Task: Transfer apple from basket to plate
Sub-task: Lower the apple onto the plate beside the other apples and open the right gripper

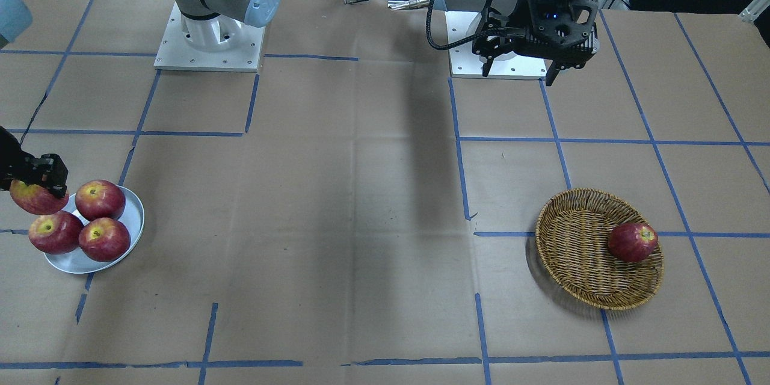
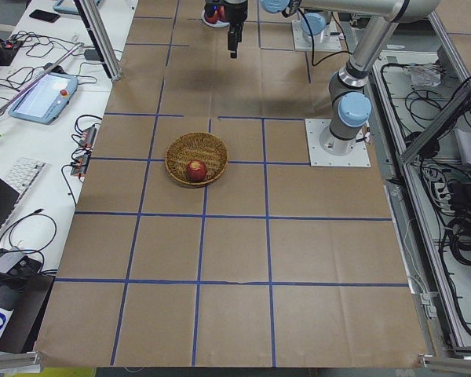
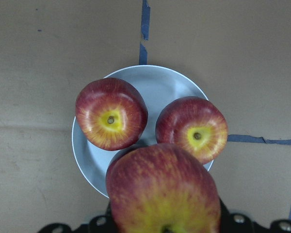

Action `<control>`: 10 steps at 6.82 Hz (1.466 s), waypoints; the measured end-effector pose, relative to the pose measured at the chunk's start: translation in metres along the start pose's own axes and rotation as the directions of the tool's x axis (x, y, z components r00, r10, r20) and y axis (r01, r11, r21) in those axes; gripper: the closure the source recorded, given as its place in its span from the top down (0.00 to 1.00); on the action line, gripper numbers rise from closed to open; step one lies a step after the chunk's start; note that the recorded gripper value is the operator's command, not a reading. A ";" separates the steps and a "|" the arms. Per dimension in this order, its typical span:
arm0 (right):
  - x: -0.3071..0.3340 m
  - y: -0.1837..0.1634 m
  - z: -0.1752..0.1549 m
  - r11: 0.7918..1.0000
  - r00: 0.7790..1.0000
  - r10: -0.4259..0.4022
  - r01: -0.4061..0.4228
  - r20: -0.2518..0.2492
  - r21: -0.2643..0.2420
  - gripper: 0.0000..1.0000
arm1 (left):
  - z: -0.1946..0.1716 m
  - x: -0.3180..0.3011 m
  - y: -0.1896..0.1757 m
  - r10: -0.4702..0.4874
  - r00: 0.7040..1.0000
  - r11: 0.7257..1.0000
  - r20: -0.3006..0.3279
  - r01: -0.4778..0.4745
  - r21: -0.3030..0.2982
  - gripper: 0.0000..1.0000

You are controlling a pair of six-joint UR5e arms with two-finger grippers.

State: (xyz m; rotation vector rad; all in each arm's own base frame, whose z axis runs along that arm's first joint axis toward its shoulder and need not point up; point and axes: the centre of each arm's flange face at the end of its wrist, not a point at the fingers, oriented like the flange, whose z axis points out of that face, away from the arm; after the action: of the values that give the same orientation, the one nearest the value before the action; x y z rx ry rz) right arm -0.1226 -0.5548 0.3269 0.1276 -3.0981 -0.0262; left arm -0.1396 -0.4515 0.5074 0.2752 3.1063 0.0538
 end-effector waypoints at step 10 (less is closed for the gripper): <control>-0.001 -0.002 0.052 1.000 1.000 -0.001 0.001 0.023 0.029 1.00 | -0.004 -0.005 -0.008 -0.006 1.000 1.000 0.002 0.006 0.004 0.99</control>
State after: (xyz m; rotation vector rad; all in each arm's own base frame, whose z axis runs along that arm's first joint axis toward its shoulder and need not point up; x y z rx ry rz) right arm -0.1234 -0.5558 0.2748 0.1307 -3.1219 0.0181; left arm -0.1364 -0.4602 0.5109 0.2661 3.1059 0.0473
